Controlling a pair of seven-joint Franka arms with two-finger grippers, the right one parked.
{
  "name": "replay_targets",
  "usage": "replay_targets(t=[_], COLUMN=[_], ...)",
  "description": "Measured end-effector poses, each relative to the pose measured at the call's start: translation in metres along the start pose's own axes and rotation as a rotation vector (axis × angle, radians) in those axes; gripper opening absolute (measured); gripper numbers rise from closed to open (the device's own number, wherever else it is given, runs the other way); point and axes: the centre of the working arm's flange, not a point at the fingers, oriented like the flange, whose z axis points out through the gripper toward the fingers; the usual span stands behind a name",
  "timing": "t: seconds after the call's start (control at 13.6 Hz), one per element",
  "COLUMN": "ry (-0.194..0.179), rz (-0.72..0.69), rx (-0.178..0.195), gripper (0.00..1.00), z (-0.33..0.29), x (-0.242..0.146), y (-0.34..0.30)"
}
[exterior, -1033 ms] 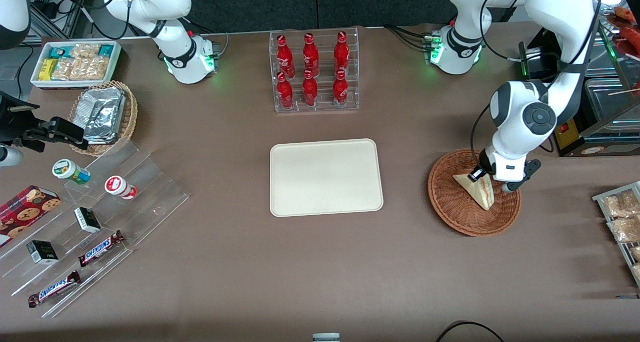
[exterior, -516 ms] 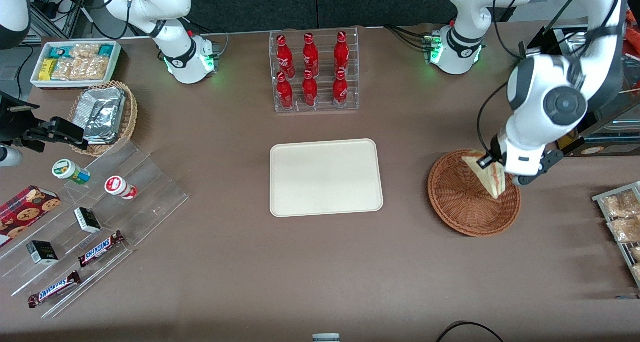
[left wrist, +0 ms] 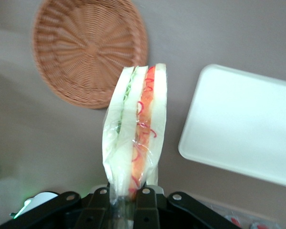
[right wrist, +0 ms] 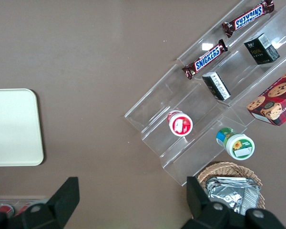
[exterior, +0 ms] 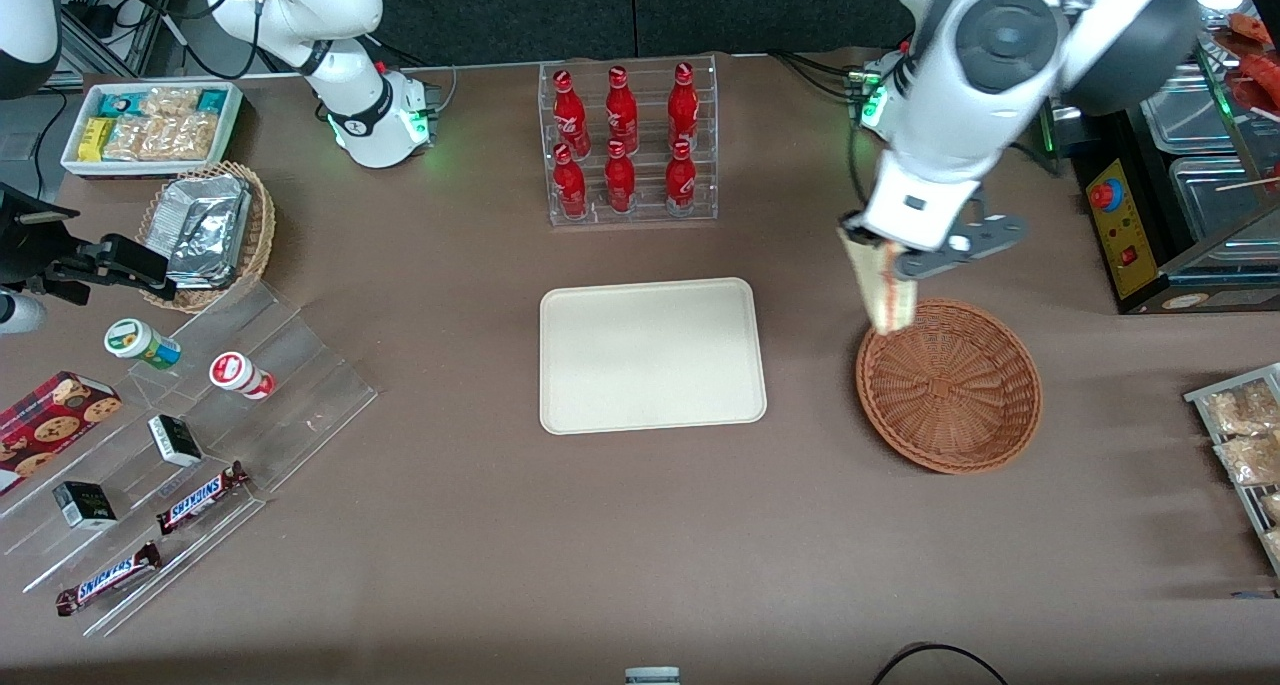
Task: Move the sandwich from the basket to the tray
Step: 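Carry the held sandwich with the left gripper over the cream tray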
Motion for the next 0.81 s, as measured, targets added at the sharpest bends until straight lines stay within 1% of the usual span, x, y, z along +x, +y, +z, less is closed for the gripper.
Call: replay_targets(t=[0.15,0.22,0.37,0.44,0.52,0.59,0.74,0.81], ry=[-0.029,-0.043,-0.062,-0.063,-0.055,-0.043,-0.017,-0.013], rz=[0.059,0.073,0.093,0.103,0.106,0.106,0.117,0.127], rx=[-0.004,-0.013,-0.043,-0.058,-0.068,-0.065,-0.040,-0.034], gripper=[0.15,0.15,0.15,0.15,0.15,0.15,0.15,0.15], z=[0.012,0.017,0.026,0.032,0.040,0.051,0.080,0.093], x=[-0.014,-0.020,-0.028,-0.032,-0.036,-0.041,-0.056,-0.064], y=[0.039,0.060,0.096,0.111,0.127,0.141,0.172,0.186])
